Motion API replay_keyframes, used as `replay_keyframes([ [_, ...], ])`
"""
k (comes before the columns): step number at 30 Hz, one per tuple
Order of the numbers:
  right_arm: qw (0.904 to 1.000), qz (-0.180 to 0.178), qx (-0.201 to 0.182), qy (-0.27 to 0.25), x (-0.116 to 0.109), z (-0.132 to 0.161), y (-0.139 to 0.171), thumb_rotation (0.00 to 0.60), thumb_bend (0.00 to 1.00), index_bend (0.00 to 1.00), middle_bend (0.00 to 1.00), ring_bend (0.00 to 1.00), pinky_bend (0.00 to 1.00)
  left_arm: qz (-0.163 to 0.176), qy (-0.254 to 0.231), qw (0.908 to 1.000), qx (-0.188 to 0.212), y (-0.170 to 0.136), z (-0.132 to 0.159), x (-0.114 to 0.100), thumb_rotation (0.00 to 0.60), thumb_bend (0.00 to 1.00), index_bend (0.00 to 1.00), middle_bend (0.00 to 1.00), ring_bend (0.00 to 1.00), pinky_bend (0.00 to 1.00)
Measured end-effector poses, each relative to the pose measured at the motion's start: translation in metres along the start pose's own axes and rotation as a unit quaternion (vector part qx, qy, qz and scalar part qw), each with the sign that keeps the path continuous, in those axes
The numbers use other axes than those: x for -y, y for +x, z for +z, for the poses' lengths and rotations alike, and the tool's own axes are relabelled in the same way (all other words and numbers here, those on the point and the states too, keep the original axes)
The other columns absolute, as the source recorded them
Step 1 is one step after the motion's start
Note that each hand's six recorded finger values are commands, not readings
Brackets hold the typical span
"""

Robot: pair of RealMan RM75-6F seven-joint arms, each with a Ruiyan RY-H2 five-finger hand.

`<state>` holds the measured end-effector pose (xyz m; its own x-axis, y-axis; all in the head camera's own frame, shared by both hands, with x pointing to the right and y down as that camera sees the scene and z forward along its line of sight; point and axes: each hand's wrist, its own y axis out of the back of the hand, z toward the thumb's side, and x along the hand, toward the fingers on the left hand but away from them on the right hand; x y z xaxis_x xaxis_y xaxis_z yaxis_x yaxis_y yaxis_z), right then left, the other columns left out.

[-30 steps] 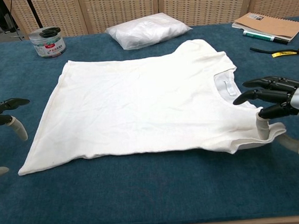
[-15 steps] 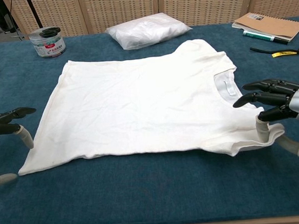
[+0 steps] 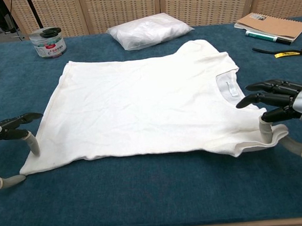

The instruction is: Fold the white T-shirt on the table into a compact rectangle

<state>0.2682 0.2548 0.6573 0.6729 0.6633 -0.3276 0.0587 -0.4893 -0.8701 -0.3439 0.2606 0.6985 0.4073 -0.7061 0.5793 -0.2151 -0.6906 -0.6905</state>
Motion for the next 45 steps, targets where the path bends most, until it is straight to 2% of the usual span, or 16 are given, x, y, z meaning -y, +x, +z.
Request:
replay_keyframes([
  [9,1.0,-0.001,0.0,-0.002,0.0,0.0,0.0,0.6,0.62,0.66,0.18,0.0,0.07,0.001,-0.01,1.0,0.001,0.001,0.001,0.003,0.6,0.47,0.59,0.0,0.0,0.0],
  [18,1.0,0.0,-0.003,-0.004,0.0,0.002,0.001,0.6,0.62,0.66,0.18,0.0,0.07,0.005,-0.014,0.9999,-0.003,0.002,-0.001,0.0,0.6,0.6,0.7,0.0,0.0,0.0],
  [24,0.9998,0.004,-0.01,-0.019,0.0,0.007,0.002,0.6,0.62,0.66,0.18,0.0,0.07,0.0,-0.01,0.9999,0.014,-0.002,0.004,-0.003,0.6,0.63,0.71,0.0,0.0,0.0],
  [30,0.9969,0.016,-0.022,-0.074,-0.008,0.01,0.007,0.6,0.62,0.66,0.2,0.0,0.09,0.004,-0.016,0.9993,0.033,-0.015,0.014,-0.02,0.6,0.64,0.71,0.0,0.0,0.0],
  [37,0.9897,0.062,-0.047,-0.121,-0.014,0.015,0.016,0.6,0.62,0.67,0.21,0.0,0.1,-0.02,-0.012,0.9987,0.046,-0.037,0.03,-0.038,0.6,0.65,0.71,0.0,0.0,0.0],
  [41,0.9859,0.088,-0.067,-0.126,-0.018,0.02,0.024,0.6,0.62,0.67,0.22,0.0,0.1,-0.049,-0.012,0.9976,0.047,-0.054,0.036,-0.044,0.6,0.66,0.71,0.0,0.0,0.0],
  [45,0.9825,0.098,-0.083,-0.134,-0.023,0.028,0.032,0.6,0.62,0.67,0.23,0.0,0.1,-0.079,-0.013,0.9958,0.044,-0.07,0.037,-0.045,0.6,0.66,0.72,0.0,0.0,0.0],
])
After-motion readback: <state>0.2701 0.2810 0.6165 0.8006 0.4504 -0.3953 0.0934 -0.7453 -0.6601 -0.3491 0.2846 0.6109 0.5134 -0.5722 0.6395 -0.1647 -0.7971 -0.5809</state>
